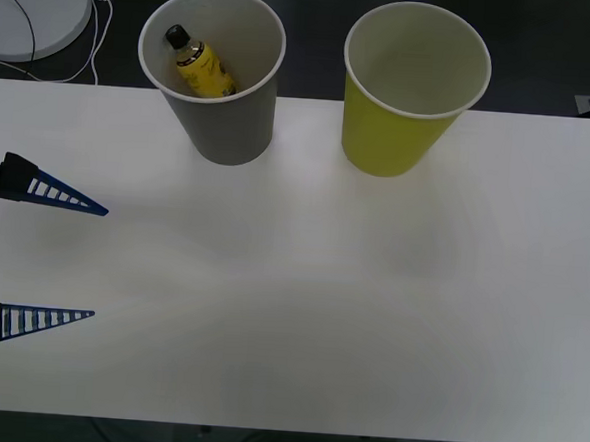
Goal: Put the can into the green bin and the plastic bottle into the gray bin
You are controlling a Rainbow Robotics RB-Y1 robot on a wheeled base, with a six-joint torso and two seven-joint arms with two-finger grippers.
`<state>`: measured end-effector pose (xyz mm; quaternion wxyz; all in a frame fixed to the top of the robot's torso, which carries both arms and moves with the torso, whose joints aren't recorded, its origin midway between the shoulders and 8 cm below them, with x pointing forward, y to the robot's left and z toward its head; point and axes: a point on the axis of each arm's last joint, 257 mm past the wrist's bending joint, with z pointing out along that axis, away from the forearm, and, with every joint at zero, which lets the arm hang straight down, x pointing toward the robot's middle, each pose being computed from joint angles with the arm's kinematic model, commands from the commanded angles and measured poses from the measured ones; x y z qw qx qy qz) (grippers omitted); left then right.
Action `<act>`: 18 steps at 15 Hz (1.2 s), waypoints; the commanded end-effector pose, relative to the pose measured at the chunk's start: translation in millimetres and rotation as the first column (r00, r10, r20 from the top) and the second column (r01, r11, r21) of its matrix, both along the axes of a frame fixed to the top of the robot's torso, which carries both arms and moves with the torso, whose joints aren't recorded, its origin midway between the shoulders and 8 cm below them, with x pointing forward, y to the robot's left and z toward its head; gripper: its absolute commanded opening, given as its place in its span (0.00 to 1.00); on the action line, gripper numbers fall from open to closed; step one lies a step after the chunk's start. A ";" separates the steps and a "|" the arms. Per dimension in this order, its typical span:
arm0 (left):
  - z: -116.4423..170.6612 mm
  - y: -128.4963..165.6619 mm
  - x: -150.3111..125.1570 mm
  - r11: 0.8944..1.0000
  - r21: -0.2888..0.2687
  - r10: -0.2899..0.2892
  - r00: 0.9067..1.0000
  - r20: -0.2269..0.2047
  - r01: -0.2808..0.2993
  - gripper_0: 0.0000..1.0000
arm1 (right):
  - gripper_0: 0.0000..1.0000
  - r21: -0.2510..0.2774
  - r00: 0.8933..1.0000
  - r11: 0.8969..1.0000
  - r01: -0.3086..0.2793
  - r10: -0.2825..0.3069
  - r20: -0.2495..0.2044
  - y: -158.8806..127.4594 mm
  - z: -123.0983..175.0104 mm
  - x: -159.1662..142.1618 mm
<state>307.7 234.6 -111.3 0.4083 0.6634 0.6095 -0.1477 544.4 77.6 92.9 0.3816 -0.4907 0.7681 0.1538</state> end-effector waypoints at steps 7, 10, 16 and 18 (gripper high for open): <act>0.0 0.0 0.0 1.000 0.000 0.000 1.000 0.000 0.000 1.00 | 1.00 0.015 0.993 0.993 -0.114 0.113 0.037 -52.9 -13.9 -31.6; 0.0 0.0 0.0 1.000 0.000 0.000 1.000 0.000 0.000 1.00 | 1.00 0.026 0.988 0.989 -0.147 0.145 0.059 -69.4 -21.7 -44.4; 0.0 0.0 0.0 1.000 0.000 0.000 1.000 0.000 0.000 1.00 | 1.00 0.047 0.971 0.974 -0.221 0.216 0.100 -98.7 -41.1 -78.9; 0.0 0.0 0.0 1.000 0.000 0.000 1.000 0.000 0.000 1.00 | 1.00 0.058 0.969 0.971 -0.231 0.224 0.104 -108.6 -51.2 -90.7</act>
